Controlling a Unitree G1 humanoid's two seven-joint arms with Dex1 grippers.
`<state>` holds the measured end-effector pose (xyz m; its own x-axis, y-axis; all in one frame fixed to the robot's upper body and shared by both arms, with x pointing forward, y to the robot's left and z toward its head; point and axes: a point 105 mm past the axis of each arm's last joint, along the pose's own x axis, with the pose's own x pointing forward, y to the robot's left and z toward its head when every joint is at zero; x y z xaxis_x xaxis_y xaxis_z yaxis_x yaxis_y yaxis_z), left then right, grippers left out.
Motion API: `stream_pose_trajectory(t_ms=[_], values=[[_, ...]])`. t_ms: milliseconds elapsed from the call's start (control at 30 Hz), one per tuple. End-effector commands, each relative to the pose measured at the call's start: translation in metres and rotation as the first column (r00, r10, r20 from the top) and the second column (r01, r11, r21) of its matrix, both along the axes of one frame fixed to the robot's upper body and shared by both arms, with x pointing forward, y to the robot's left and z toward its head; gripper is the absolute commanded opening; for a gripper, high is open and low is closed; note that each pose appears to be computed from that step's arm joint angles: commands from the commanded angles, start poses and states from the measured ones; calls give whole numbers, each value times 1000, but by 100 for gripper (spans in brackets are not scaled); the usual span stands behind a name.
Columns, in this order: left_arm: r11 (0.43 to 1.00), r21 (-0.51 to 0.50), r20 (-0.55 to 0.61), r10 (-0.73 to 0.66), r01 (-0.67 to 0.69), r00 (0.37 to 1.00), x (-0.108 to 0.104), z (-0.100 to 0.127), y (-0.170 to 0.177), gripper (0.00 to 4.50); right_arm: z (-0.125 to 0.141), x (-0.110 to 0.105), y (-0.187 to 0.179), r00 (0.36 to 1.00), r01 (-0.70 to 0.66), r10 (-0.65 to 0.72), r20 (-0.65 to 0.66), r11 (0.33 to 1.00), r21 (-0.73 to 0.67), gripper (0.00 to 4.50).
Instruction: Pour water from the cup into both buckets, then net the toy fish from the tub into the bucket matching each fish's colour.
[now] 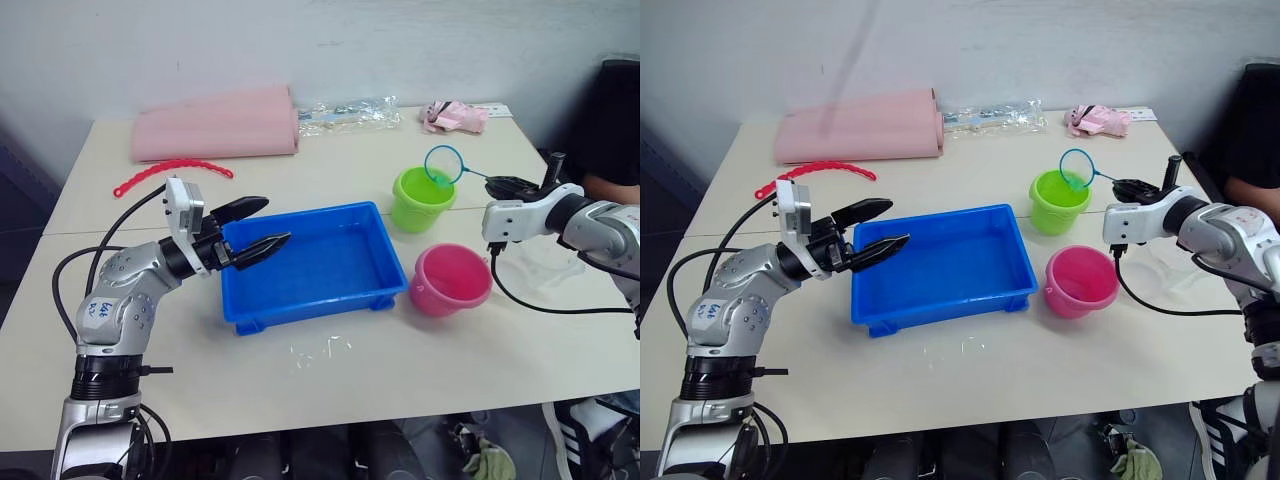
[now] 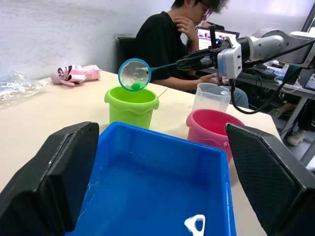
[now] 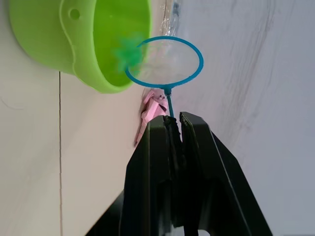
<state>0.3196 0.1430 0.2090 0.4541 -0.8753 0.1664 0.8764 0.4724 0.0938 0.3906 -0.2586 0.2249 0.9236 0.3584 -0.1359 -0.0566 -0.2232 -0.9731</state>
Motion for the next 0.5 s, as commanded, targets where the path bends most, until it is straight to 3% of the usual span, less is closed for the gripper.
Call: stream_pose_trajectory(t_ms=[33, 167, 333, 400, 467, 500], values=[[1000, -11, 40, -8, 8, 999, -1, 4, 1, 445, 13, -3, -4, 996, -41, 49, 79, 994, -100, 0], [999, 17, 52, -29, 28, 998, 0, -1, 2, 445, 19, -5, -2, 987, -104, 116, 114, 989, -107, 0], [998, -25, 116, -53, 56, 992, -12, 9, 15, 445, 41, -15, 10, 974, -207, 183, 132, 958, 198, 0], [995, -65, 185, -56, 69, 981, -20, 22, 24, 445, 46, -21, 16, 969, -246, 228, 92, 899, 364, 0], [995, -29, 154, -89, 95, 984, -32, 23, 32, 445, 53, -38, 34, 928, -268, 373, -10, 684, 678, 0], [994, 6, 115, -113, 113, 987, -40, 21, 38, 445, 52, -54, 51, 864, -273, 498, -73, 586, 763, 0]])
